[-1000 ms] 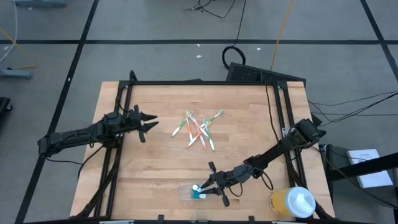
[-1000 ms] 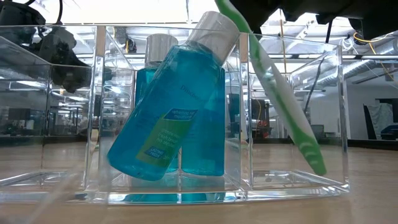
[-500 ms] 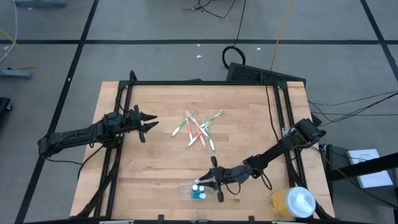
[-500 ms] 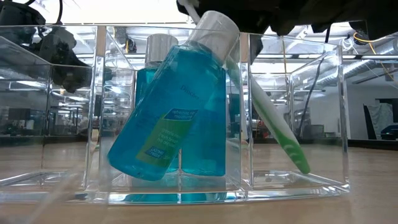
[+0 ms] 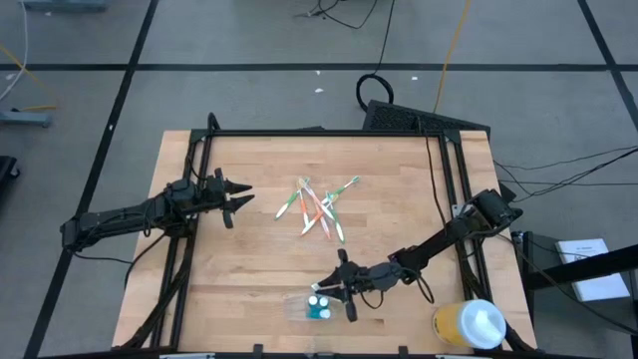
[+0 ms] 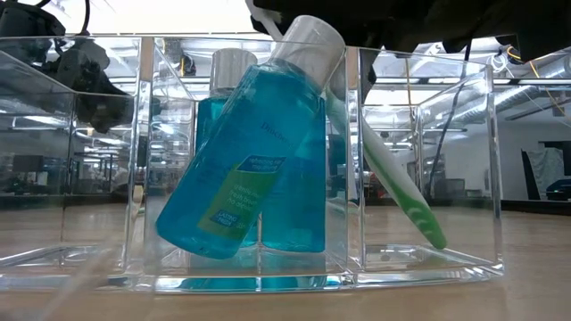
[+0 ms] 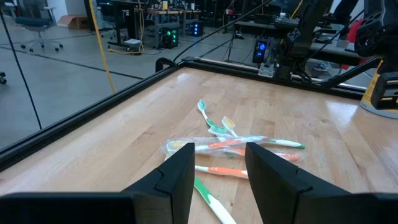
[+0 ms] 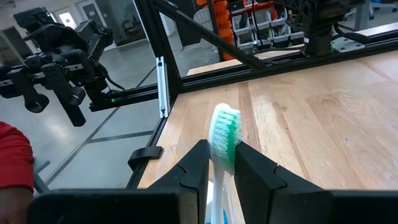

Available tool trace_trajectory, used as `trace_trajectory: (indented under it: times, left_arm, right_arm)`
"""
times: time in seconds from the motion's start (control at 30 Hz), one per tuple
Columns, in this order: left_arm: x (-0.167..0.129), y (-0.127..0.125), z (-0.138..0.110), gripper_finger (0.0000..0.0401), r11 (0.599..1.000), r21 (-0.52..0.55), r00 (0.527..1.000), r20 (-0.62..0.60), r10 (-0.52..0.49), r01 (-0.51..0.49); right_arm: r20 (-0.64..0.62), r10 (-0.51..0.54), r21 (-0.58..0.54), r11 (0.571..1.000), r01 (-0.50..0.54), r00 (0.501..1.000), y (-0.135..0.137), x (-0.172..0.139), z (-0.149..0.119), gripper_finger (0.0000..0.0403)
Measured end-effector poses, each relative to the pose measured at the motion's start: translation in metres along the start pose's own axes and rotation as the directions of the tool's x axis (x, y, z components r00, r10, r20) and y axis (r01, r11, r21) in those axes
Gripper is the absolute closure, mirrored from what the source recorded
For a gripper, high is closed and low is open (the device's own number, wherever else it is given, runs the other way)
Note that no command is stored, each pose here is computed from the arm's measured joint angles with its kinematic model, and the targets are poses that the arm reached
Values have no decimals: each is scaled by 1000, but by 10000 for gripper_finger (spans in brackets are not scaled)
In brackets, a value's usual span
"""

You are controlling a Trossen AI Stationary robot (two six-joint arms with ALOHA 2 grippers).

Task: Pick & Place toothbrushing station
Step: Put the green toothbrush into the transparent organizer

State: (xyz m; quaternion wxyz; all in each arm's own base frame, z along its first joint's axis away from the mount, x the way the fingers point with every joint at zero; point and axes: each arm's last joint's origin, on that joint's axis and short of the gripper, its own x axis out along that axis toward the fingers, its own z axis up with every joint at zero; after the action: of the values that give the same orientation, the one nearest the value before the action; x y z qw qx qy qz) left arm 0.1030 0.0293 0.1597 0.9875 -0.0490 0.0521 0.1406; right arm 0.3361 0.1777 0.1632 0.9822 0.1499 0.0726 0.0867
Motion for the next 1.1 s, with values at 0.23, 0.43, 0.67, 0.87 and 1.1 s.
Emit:
trace_trajectory:
  times: [0.23, 0.43, 0.67, 0.87, 1.1]
  left_arm:
    - [0, 0, 0, 254, 1000, 0, 1000, 0, 0, 0]
    - [0, 0, 0, 254, 1000, 0, 1000, 0, 0, 0]
    - [0, 0, 0, 254, 1000, 0, 1000, 0, 0, 0]
    - [0, 0, 0, 254, 1000, 0, 1000, 0, 0, 0]
    - [0, 0, 0, 254, 1000, 0, 1000, 0, 0, 0]
  right_arm:
    - [0, 0, 2, 1000, 0, 1000, 0, 0, 0, 335]
    - [15, 0, -20, 1000, 0, 1000, -1, 0, 2, 292]
    - [102, -2, -102, 995, 13, 995, -9, 3, 13, 243]
    - [158, -56, -123, 989, 76, 986, -29, 5, 34, 223]
    - [196, -124, -190, 968, 162, 973, -48, -8, 77, 217]
